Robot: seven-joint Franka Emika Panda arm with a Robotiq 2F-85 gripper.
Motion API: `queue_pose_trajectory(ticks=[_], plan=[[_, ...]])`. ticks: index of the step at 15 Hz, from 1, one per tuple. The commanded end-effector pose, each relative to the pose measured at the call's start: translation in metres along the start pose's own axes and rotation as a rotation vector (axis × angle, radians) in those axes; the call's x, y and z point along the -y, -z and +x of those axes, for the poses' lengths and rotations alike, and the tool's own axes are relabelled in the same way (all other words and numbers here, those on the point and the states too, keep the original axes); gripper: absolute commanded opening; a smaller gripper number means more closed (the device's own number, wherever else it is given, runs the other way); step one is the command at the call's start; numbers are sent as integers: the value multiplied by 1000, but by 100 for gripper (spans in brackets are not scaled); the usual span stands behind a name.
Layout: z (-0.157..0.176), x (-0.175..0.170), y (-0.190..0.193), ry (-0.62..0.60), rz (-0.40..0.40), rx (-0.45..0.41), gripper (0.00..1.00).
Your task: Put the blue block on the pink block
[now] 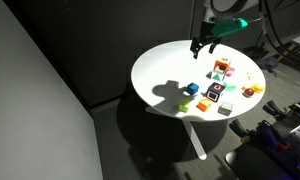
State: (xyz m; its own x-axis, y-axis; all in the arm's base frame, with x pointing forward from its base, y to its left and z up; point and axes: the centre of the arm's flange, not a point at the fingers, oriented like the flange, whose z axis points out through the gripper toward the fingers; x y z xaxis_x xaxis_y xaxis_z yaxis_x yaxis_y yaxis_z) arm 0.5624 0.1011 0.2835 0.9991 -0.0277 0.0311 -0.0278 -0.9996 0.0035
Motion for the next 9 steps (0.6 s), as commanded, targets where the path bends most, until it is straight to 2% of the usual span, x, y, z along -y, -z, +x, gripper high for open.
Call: queue_pose_trajectory(ticks=[1,9], plan=[[26,-8,-21,18,-7,-2,100],[44,-15,-59,46,-1,39,100]])
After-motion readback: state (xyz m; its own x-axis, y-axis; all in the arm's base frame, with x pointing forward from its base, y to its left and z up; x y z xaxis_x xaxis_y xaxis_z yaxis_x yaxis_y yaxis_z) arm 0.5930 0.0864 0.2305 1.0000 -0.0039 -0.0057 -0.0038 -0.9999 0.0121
